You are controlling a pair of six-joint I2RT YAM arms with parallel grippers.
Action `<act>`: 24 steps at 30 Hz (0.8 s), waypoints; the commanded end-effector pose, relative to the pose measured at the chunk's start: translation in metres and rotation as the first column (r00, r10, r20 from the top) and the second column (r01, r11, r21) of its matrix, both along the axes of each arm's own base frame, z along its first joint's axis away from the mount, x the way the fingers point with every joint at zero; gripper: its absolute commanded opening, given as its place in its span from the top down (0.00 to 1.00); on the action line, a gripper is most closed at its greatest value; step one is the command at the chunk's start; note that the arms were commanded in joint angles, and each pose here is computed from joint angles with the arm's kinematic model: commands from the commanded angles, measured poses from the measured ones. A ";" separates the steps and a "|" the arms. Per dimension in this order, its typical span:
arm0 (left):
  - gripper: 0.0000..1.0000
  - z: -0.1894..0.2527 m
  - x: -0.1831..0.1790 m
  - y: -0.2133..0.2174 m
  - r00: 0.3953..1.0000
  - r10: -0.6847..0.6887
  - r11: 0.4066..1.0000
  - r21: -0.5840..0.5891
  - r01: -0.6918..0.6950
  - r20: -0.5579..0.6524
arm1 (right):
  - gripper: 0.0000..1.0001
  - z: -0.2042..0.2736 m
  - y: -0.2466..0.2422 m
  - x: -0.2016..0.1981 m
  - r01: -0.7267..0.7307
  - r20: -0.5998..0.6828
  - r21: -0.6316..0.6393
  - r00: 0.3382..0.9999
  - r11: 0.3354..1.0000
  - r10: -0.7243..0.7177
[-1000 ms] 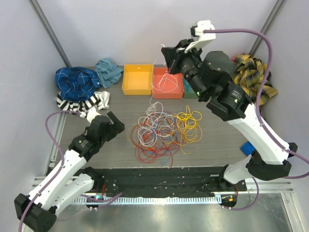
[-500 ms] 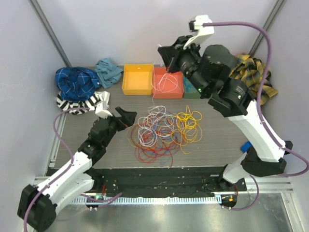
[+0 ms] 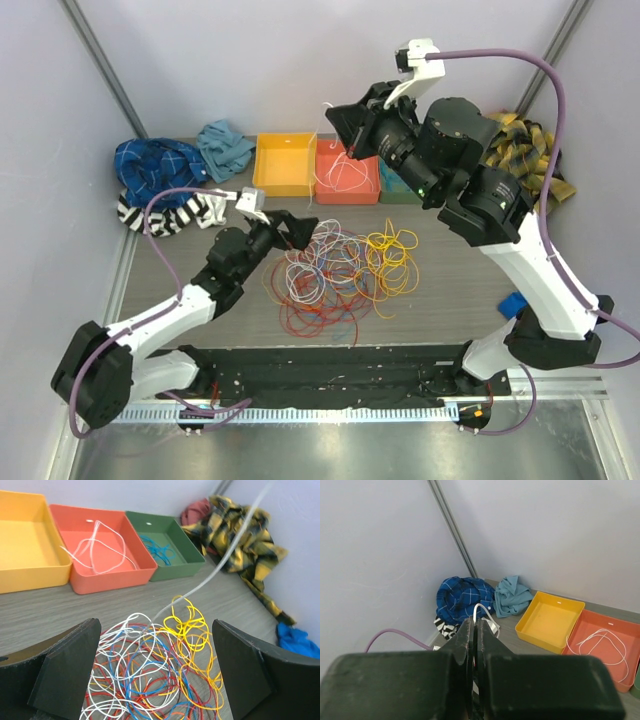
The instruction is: Untangle the cables
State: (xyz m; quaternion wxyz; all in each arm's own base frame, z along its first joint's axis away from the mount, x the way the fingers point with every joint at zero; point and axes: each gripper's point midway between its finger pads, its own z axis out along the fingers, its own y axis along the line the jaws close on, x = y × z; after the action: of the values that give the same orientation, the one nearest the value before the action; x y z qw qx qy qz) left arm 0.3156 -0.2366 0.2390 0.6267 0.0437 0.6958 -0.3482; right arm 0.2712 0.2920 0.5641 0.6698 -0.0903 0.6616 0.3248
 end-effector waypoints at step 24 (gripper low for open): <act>1.00 0.193 0.045 0.018 0.956 0.238 0.966 0.064 -0.252 0.174 | 0.16 -0.074 -0.030 -0.015 0.041 -0.108 -0.037 0.993 0.998 -0.044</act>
State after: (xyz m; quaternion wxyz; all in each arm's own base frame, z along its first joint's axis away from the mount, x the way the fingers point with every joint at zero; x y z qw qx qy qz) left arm 0.3619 -0.2489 0.3305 0.6709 0.0495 0.6914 -0.2633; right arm 0.2500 0.2596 0.5156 0.6469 -0.0852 0.6907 0.3117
